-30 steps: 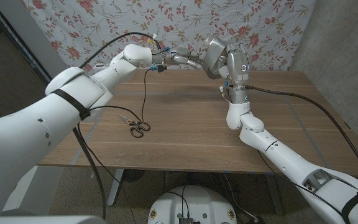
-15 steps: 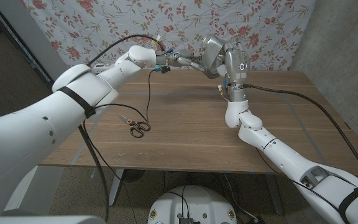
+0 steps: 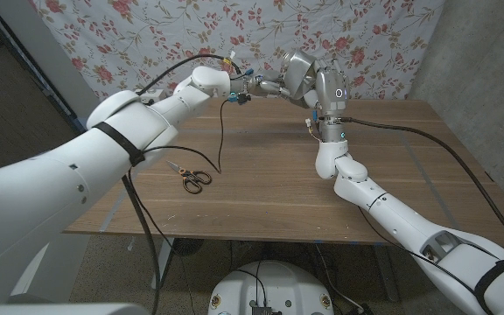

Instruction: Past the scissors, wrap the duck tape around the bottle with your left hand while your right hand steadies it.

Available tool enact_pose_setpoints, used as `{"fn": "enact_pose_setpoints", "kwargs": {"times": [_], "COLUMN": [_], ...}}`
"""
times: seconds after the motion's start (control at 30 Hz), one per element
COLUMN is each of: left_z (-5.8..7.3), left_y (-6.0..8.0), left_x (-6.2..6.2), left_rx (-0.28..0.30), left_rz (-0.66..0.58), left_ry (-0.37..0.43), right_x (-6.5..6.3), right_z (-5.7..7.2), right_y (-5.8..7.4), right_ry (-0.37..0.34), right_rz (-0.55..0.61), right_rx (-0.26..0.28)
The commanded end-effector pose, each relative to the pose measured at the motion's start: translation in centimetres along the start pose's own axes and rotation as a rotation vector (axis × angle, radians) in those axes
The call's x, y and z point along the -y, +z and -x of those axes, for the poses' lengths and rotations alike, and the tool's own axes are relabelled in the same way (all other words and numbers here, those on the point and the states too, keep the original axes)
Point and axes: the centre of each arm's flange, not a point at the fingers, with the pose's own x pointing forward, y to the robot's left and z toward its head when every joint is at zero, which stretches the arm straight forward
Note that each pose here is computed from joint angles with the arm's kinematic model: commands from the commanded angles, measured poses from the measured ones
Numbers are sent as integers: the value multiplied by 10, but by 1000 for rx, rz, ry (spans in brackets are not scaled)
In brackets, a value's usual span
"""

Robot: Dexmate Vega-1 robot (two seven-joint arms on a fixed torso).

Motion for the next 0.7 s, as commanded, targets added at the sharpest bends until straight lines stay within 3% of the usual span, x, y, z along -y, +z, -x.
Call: {"fn": "enact_pose_setpoints", "kwargs": {"times": [0.03,0.27,0.5,0.7], "left_z": [-12,-4,14,21], "left_y": [1,3,11,19], "left_x": [12,14,12,19], "left_rx": [39,137,229,206], "left_rz": [102,67,-136,-275], "left_ry": [-23,44,175,194], "right_x": [-1,-1,3,7], "right_z": [1,1,3,4], "right_y": [0,-1,-6,-10], "right_ry": [0,-2,-1,1], "right_rz": [-3,-5,11,23], "right_rx": [-12,-12,-26,-36]}}
